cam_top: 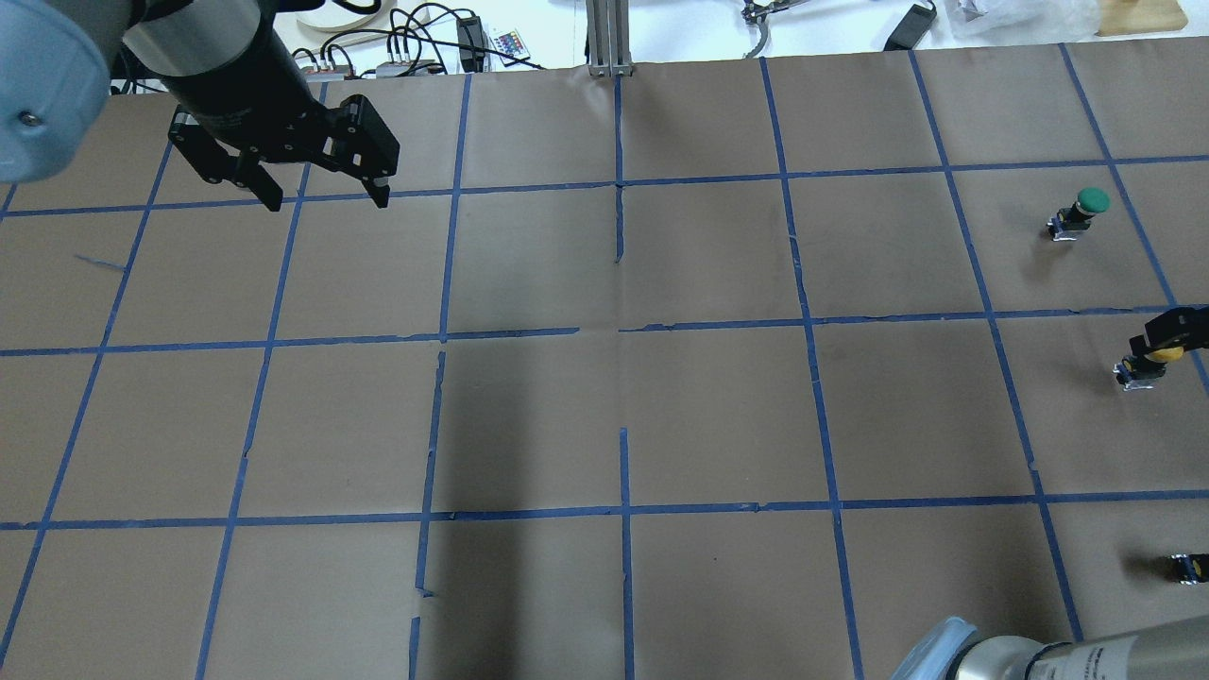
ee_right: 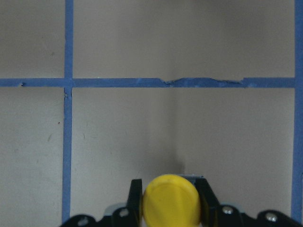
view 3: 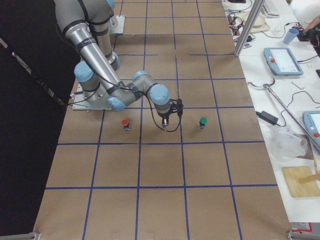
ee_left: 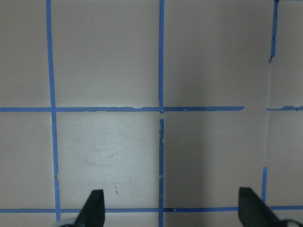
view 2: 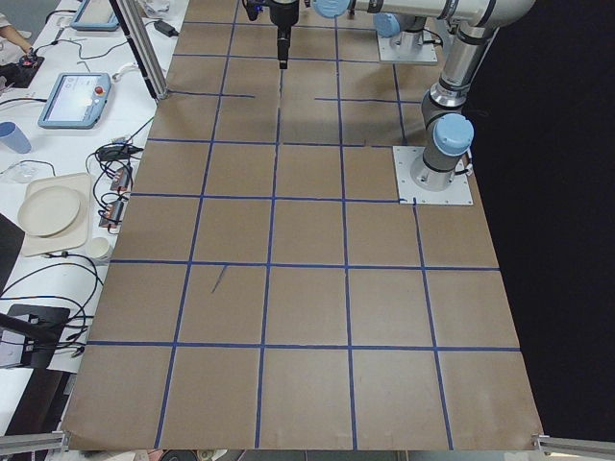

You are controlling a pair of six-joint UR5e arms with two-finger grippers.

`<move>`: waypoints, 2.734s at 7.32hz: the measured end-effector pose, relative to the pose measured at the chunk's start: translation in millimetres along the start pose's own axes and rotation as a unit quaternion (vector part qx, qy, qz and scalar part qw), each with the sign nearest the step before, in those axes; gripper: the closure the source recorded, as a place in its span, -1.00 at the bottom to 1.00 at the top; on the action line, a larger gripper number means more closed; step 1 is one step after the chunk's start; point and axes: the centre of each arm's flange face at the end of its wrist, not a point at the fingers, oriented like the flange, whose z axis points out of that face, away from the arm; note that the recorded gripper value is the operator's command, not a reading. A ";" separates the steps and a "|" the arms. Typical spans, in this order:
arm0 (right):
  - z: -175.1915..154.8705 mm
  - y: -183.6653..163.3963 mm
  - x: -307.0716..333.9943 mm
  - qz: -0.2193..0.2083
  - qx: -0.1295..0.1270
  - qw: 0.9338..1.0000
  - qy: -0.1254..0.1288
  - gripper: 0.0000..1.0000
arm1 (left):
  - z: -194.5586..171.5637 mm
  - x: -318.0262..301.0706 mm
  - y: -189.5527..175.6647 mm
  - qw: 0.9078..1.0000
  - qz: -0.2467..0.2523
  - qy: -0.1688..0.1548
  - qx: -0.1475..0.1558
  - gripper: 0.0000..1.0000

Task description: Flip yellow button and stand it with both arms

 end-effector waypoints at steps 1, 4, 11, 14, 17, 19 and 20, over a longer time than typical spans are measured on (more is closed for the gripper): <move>1.2 2.3 3.7 -0.005 0.007 1.000 -0.007 0.84 | -6.5 7.7 0.6 1.000 0.006 0.000 0.001 -0.99; 7.2 12.8 6.2 0.000 0.012 1.000 -0.025 0.79 | -15.7 11.8 -3.2 1.000 0.010 0.000 -0.006 -0.99; 8.0 15.5 6.1 -0.001 0.010 1.000 -0.021 -0.49 | -15.5 13.2 -3.4 1.000 0.008 0.006 -0.006 -0.99; -7.0 12.8 5.4 -0.004 0.009 1.000 -0.004 -0.99 | -16.3 13.5 -4.0 1.000 0.008 0.007 -0.004 -0.99; -66.8 12.2 -31.5 0.006 -0.012 0.999 0.035 -0.99 | -16.8 11.7 -4.1 1.000 0.008 0.005 -0.003 -0.99; -109.7 -13.1 -99.6 0.044 -0.036 0.997 0.056 -0.99 | -13.3 -9.1 -7.2 1.000 -0.011 0.004 -0.007 -0.99; -130.0 -33.2 -147.3 0.070 -0.053 0.994 0.065 -0.99 | -10.2 -22.4 -9.5 1.000 -0.022 0.006 -0.010 -0.99</move>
